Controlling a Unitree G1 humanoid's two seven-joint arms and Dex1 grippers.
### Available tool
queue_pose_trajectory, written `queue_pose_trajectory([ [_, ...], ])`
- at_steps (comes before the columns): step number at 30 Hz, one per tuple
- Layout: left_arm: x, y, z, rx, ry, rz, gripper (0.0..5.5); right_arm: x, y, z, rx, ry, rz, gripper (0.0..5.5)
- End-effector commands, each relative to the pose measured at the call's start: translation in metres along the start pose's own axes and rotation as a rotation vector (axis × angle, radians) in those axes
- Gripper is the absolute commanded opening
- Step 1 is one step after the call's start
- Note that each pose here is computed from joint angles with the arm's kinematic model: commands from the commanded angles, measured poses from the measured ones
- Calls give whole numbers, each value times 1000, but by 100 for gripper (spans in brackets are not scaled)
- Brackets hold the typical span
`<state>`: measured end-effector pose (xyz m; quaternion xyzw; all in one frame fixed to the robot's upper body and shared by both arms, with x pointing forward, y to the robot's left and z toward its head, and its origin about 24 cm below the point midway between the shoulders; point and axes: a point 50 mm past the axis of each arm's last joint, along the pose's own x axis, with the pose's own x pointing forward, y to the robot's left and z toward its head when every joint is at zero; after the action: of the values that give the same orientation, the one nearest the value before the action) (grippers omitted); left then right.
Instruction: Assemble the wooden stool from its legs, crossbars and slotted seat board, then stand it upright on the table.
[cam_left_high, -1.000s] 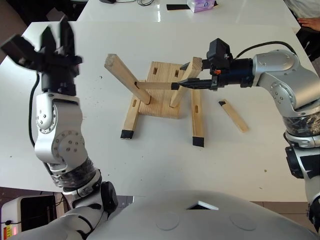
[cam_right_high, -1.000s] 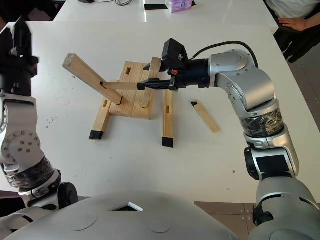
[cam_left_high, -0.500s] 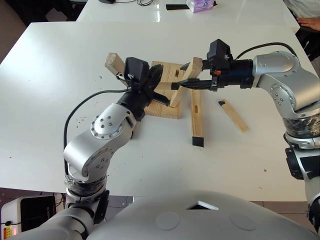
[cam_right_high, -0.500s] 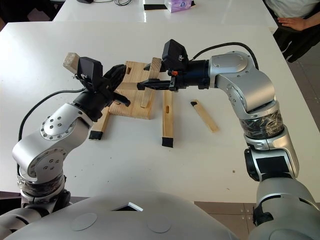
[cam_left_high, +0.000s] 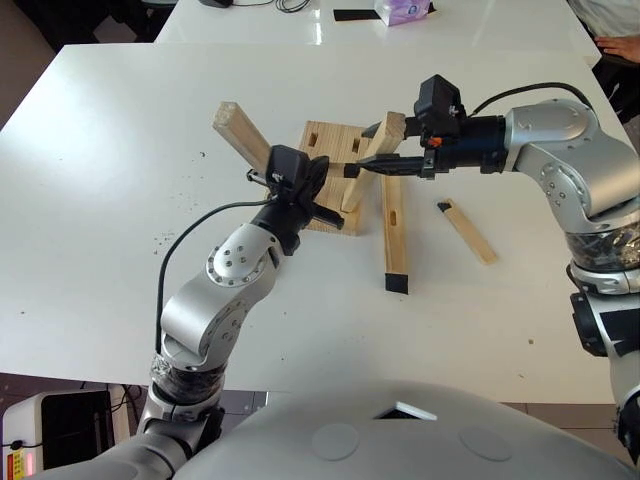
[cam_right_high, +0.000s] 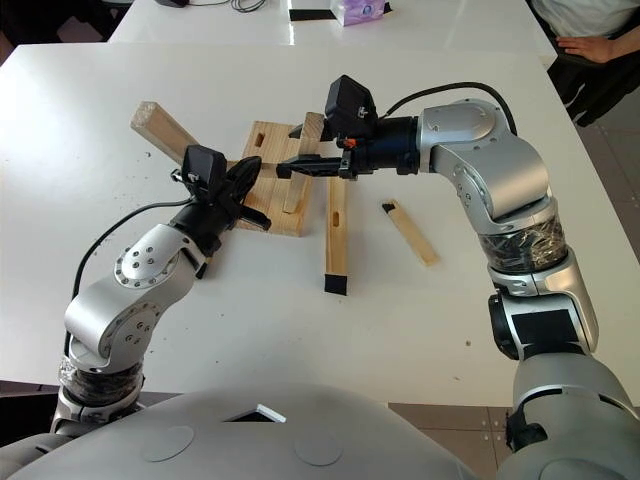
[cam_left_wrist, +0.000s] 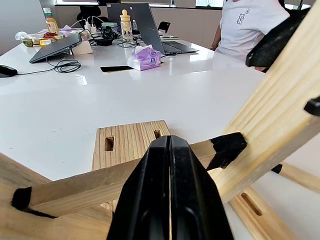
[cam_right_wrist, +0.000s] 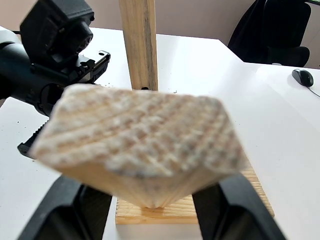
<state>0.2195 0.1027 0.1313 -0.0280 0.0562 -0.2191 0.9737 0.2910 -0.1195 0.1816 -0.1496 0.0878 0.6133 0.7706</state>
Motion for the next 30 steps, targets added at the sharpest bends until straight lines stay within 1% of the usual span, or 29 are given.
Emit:
queue_pose_trajectory([
  [1, 4, -1, 34, -42, -187, -10, 0, 1, -1, -19, 49, 94, -21, 204],
  [3, 5, -1, 41, -31, -202, -14, 0, 3, -2, -13, 36, 92, -7, 204],
  [7, 8, 2, 28, 29, -110, 8, 0, 10, -5, 2, -9, 98, 32, 204],
  [10, 6, 0, 28, 41, -104, 8, 0, 10, -8, 4, -54, 130, 43, 204],
  [12, 8, -4, 13, 17, -13, -31, 0, 10, -9, 2, -47, 137, 42, 204],
  [15, 9, -8, -28, -12, 188, -49, 0, 13, -8, 7, -27, 117, 55, 204],
  [17, 9, -11, -43, -28, 240, -68, 0, 16, -8, 14, -12, 97, 63, 204],
  [21, 12, -21, -44, -44, 226, -124, 0, 21, -9, 22, 3, 82, 76, 204],
  [26, 16, -23, -45, -34, 218, -155, 0, 28, -6, 26, 42, 72, 89, 204],
  [28, 16, -22, -46, -21, 217, -149, 0, 29, -6, 29, 30, 73, 83, 204],
  [30, 18, -14, -38, -19, 161, -97, 0, 25, -11, 22, 21, 104, 48, 204],
])
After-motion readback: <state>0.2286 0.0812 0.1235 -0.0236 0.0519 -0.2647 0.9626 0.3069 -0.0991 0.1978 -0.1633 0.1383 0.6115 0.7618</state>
